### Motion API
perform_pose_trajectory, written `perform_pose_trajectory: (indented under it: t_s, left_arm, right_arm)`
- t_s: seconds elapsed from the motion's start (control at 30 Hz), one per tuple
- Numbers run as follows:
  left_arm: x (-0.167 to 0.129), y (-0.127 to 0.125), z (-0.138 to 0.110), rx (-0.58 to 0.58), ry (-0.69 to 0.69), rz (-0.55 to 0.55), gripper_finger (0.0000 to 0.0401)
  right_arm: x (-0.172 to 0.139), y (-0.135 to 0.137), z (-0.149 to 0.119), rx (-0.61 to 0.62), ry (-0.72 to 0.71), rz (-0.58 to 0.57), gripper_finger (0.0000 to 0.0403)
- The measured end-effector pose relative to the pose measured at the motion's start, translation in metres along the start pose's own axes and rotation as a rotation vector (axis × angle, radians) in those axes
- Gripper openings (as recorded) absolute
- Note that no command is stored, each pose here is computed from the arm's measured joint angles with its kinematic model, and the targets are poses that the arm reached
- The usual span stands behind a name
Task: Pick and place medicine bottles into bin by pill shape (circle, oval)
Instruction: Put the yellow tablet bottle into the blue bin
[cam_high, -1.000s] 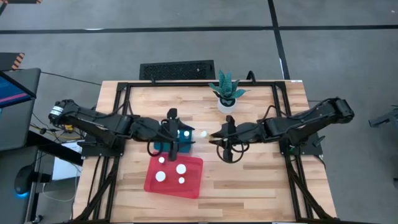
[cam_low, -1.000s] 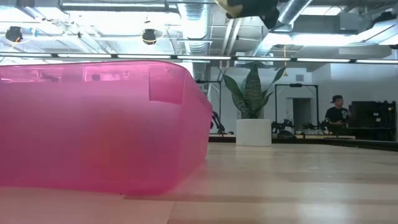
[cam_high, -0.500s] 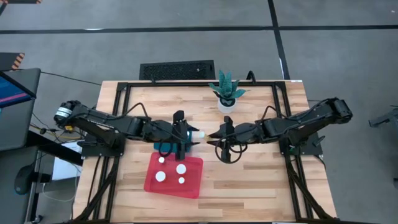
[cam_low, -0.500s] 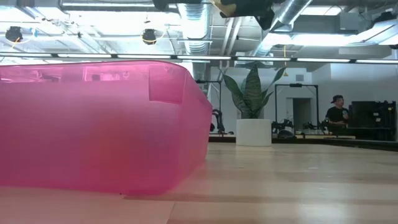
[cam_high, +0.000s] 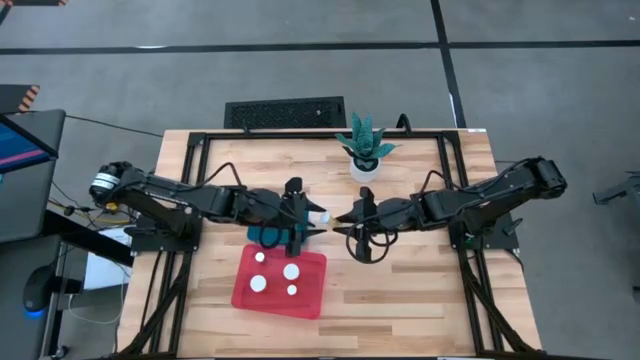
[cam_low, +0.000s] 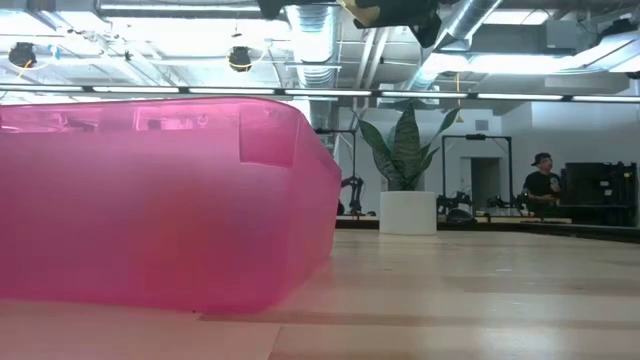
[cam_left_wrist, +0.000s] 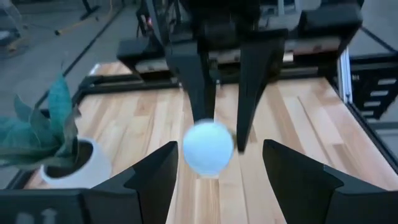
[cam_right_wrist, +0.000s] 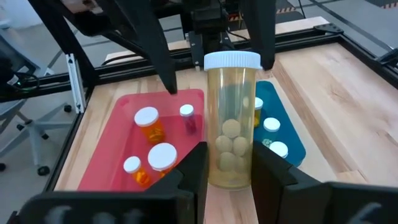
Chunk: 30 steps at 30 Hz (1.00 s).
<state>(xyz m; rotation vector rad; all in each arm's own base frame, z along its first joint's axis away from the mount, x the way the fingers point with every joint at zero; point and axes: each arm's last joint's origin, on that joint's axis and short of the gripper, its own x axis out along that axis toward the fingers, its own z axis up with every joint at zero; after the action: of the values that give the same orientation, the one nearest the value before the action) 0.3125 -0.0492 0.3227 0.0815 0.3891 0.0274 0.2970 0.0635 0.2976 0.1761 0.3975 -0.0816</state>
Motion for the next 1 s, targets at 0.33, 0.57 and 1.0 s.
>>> perform_pose_trajectory:
  t_s: [0.33,0.57,1.0]
  left_arm:
    - [0.0038,0.0055,0.0011,-0.021,-0.017,-0.042,0.0222]
    - [0.0042,0.0066,0.0006,-0.021,-0.013,-0.080,0.0183]
    - [0.0042,0.0066,0.0010,-0.017,-0.017,-0.101,0.0138]
  right_arm:
    - [0.0002,0.0004,-0.0009,-0.005,0.011,0.013,0.0102]
    - [0.0002,0.0005,-0.0015,-0.007,0.019,0.020,0.0102]
    - [0.0002,0.0007,-0.0021,-0.027,0.026,0.027,0.0102]
